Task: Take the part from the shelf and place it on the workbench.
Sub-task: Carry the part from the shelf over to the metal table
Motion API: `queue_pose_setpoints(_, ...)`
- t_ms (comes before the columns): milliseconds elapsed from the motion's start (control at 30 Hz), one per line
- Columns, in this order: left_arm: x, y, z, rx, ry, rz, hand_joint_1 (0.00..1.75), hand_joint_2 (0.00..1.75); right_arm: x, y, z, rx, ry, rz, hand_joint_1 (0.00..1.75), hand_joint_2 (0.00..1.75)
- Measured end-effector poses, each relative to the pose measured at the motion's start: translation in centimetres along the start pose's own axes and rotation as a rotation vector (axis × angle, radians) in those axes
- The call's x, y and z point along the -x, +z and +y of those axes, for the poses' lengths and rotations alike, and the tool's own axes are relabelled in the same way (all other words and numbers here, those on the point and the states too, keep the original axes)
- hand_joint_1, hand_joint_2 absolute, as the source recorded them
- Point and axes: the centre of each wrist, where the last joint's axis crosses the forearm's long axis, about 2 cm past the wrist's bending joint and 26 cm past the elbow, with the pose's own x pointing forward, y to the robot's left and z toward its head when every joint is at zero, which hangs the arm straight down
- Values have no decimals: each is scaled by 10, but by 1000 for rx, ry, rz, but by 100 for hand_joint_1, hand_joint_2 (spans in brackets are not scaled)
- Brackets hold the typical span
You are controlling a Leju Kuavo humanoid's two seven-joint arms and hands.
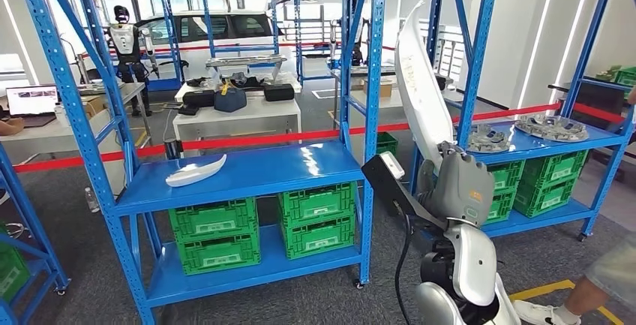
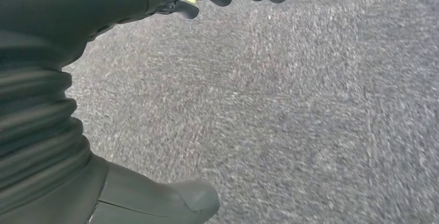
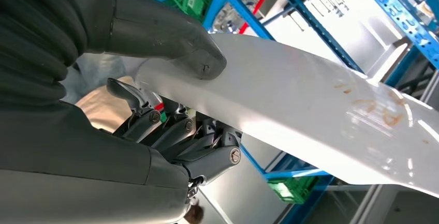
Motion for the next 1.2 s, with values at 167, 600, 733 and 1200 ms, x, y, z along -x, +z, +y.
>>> queue_pose_setpoints(167,0,-1,1,-2,0,0,0,175,-1,3,4,-10,-4,2,168,175)
queue_pose_setpoints(600,-1,0,0,1,2,-1,0,175,0,8,10,-23,-8,10,168,175)
queue_pose_setpoints(733,-1,0,-1,2,3,-2,0,175,0,8,9,-20,-7,10,168,175)
queue_pose_setpoints(1200,-1,1,-1,4,7,-5,0,175,0,7,9,-25,4,8,168,175)
